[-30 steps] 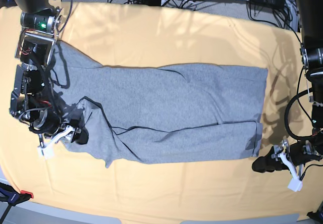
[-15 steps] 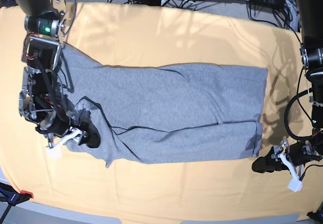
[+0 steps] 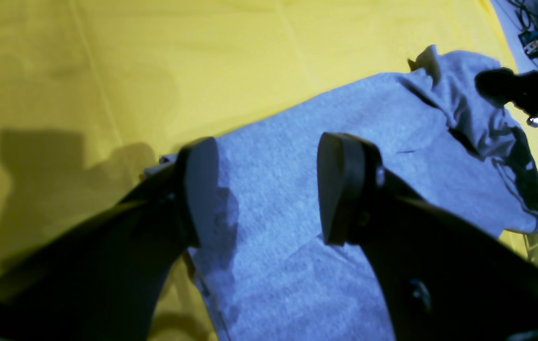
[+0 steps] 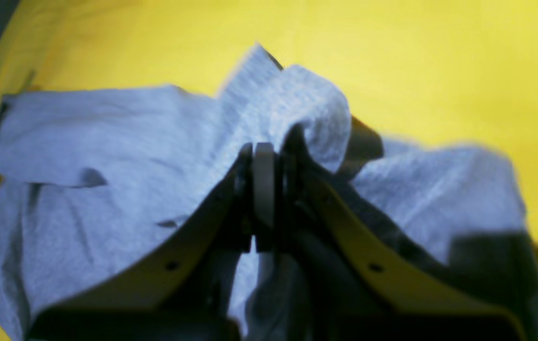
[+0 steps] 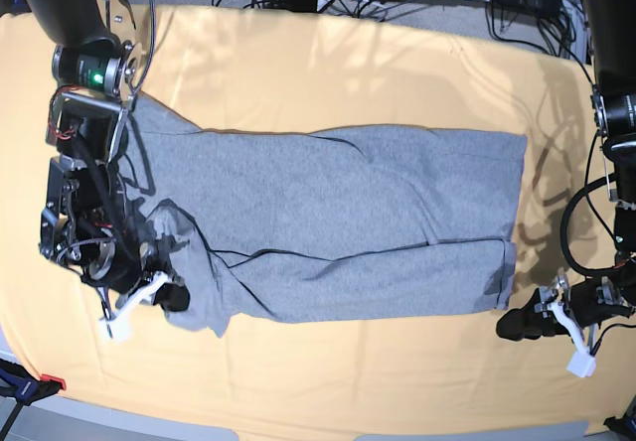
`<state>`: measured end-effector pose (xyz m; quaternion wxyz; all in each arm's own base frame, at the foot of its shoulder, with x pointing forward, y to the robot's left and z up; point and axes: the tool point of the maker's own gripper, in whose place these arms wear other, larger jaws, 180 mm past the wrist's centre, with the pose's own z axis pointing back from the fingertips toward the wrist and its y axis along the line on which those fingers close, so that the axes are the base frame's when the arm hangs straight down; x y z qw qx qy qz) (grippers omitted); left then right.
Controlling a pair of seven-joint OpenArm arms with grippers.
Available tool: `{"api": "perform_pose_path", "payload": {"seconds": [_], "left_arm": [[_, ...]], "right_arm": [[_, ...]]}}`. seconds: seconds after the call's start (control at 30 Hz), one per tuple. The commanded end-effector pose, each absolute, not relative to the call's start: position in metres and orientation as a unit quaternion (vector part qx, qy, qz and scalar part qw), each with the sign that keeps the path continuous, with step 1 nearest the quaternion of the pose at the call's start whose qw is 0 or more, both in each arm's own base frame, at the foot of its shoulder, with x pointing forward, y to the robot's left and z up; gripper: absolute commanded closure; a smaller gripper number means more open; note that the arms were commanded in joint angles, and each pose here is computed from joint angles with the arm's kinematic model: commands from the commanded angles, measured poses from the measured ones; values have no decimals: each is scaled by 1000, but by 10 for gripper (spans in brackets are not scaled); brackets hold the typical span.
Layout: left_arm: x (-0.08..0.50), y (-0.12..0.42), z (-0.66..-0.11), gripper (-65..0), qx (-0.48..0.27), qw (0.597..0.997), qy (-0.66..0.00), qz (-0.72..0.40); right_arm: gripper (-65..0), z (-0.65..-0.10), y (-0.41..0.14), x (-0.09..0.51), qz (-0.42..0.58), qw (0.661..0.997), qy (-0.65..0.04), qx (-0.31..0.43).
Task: Layout the t-shirt on the table in an organized manner, then fold the t-shirt properly
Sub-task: 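Drag the held shirt edge along the table with the right gripper, then pull the held shirt edge further outward and release it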
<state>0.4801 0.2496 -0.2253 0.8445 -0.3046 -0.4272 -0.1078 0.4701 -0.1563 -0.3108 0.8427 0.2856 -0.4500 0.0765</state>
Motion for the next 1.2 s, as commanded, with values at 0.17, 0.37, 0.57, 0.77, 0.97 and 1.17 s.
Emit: {"api": "perform_pose_path", "payload": {"seconds": [0.17, 0.37, 0.57, 0.77, 0.97, 1.17], "left_arm": [[490, 253, -194, -347, -307, 823, -465, -112], [490, 254, -194, -347, -307, 823, -465, -112], [490, 253, -193, -347, -307, 822, -465, -112], [490, 254, -194, -347, -307, 823, -465, -112], [490, 253, -194, -347, -307, 823, -465, -112], [490, 254, -194, -347, -307, 823, -464, -112]], "right_arm": [[0, -242, -161, 505, 94, 801, -519, 283], [0, -211, -180, 530, 91, 794, -561, 214], [0, -197, -180, 547, 108, 795, -577, 154], [0, -218, -145, 551, 214, 813, -537, 70], [0, -222, -127, 558, 302, 806, -508, -31], [0, -203, -117, 567, 314, 789, -526, -47]]}}
